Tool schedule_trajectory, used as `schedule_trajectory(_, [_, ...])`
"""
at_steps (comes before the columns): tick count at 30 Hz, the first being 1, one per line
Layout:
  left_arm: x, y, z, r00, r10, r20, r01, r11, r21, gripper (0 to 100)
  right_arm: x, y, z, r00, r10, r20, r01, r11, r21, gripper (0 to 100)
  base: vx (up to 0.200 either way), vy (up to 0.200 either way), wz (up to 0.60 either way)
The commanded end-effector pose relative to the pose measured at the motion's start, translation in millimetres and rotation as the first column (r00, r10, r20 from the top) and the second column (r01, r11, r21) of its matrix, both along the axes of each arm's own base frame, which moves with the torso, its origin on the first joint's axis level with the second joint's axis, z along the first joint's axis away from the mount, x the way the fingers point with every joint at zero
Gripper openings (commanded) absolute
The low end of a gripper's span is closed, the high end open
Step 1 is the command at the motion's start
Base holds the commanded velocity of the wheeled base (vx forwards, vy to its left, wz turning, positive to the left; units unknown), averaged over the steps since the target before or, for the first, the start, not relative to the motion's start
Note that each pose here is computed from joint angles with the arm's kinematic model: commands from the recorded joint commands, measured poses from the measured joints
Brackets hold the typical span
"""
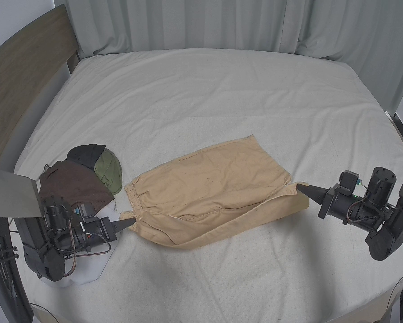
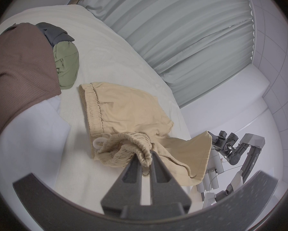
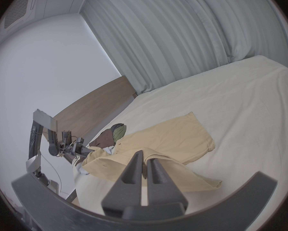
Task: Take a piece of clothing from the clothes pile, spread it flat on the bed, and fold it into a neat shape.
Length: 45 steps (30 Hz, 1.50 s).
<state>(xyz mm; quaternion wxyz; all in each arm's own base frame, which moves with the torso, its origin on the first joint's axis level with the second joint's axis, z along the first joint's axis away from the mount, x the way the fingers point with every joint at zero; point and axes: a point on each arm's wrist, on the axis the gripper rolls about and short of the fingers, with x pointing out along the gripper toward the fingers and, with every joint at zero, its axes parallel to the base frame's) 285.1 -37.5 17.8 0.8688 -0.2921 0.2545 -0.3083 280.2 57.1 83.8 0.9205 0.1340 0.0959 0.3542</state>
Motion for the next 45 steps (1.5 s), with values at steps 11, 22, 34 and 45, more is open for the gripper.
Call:
schedule_trajectory(11, [14,-2,5,0.997,0.072,0.028,-0.071,0.997,-0.015,0,36,12,28,0.993,-0.024,0.118,0.014,0.996,0.087,0,0.000,0.000,0.00])
schedule_trajectory(22, [26,-2,13,0.989,0.139,0.056,-0.137,0.990,-0.041,0,66,18,36,0.985,-0.024,0.170,0.008,0.995,0.098,0,0.000,0.000,0.00])
schedule_trajectory(34, [40,-10,19,0.970,0.230,0.077,-0.224,0.971,-0.080,0,97,25,38,0.979,-0.023,0.203,0.001,0.995,0.104,0,0.000,0.000,0.00])
schedule_trajectory(45, [47,-18,16,0.965,0.250,0.085,-0.244,0.967,-0.077,0,115,26,35,0.981,-0.028,0.190,0.009,0.995,0.102,0,0.000,0.000,0.00])
